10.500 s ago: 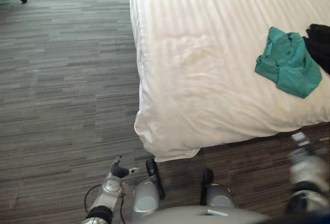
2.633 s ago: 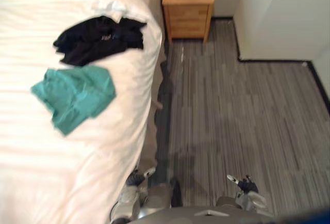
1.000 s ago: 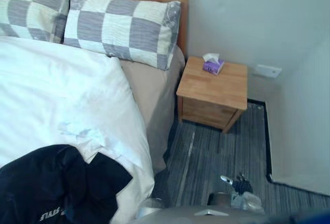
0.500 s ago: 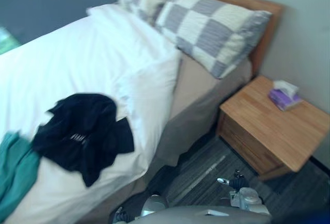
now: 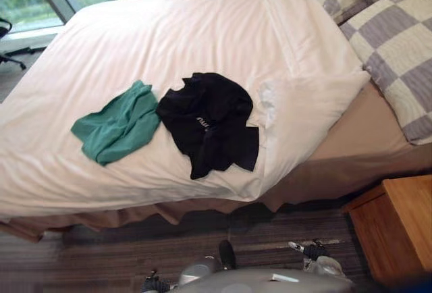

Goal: Tidy the bed and pick cloth on bed and put in laundry

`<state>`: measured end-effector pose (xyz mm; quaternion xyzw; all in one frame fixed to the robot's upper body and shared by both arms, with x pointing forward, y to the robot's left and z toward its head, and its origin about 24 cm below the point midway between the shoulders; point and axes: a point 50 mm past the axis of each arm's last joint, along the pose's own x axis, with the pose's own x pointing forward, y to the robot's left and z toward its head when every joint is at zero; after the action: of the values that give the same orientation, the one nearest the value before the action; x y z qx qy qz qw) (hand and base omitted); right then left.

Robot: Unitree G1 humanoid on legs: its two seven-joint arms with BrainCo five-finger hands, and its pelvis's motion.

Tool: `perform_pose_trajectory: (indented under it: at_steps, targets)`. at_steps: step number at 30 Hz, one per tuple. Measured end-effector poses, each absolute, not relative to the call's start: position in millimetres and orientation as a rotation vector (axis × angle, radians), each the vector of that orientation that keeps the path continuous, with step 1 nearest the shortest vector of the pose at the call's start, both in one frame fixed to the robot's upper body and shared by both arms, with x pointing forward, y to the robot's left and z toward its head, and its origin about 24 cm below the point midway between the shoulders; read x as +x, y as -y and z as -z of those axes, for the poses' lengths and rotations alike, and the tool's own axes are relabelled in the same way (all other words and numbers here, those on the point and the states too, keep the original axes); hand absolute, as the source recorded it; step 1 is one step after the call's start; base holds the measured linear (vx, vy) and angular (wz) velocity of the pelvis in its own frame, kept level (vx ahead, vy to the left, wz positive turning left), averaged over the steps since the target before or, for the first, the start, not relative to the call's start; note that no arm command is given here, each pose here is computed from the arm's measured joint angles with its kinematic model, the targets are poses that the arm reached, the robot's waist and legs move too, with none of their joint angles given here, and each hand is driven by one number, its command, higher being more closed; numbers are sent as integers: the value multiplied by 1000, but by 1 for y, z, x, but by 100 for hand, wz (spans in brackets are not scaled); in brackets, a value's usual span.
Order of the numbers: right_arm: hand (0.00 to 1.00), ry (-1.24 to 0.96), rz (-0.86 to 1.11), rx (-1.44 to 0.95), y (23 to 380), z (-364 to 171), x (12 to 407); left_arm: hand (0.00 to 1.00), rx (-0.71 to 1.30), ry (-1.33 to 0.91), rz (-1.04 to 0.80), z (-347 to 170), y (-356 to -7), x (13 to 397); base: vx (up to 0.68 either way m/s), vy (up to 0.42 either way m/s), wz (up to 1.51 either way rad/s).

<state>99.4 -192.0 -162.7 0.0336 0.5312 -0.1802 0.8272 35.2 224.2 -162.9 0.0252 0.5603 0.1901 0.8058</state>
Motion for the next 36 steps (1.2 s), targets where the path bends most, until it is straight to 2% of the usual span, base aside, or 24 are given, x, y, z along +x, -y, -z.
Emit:
perform_pose_trajectory:
  at_steps: [4, 6, 11, 15, 22, 28, 30, 34, 36]
  targets:
    - [0, -1156, 445, 134, 194, 166, 87, 0, 72, -1228, -420, 163, -229, 26, 96, 3, 13]
    - [0, -1113, 471, 165, 199, 162, 98, 0, 71, -1249, -419, 165, -227, 27, 145, 20, 13]
    - [0, -1098, 461, 174, 194, 161, 101, 0, 91, -1162, -402, 160, -234, 61, 177, -42, 30]
    - [0, -1094, 443, 167, 192, 161, 102, 0, 96, -1140, -390, 159, -233, 68, 180, -164, 7]
    - [0, -1087, 467, 173, 200, 160, 103, 0, 56, -1127, -355, 162, -211, 76, 160, -185, -7]
    - [0, -1111, 705, 374, 214, 166, 76, 0, 49, -1089, -358, 159, -213, 91, 43, -77, -15]
    - [0, -1114, 885, 478, 227, 167, 50, 0, 25, -1081, -373, 158, -211, 94, -12, -15, -8]
    - [0, -1004, 1090, 491, 269, 154, 34, 0, -17, -1065, -449, 156, -222, 94, -41, 0, -23]
    - [0, -819, 1200, 396, 321, 124, 38, 0, -29, -1024, -475, 152, -229, 99, -80, -11, -3]
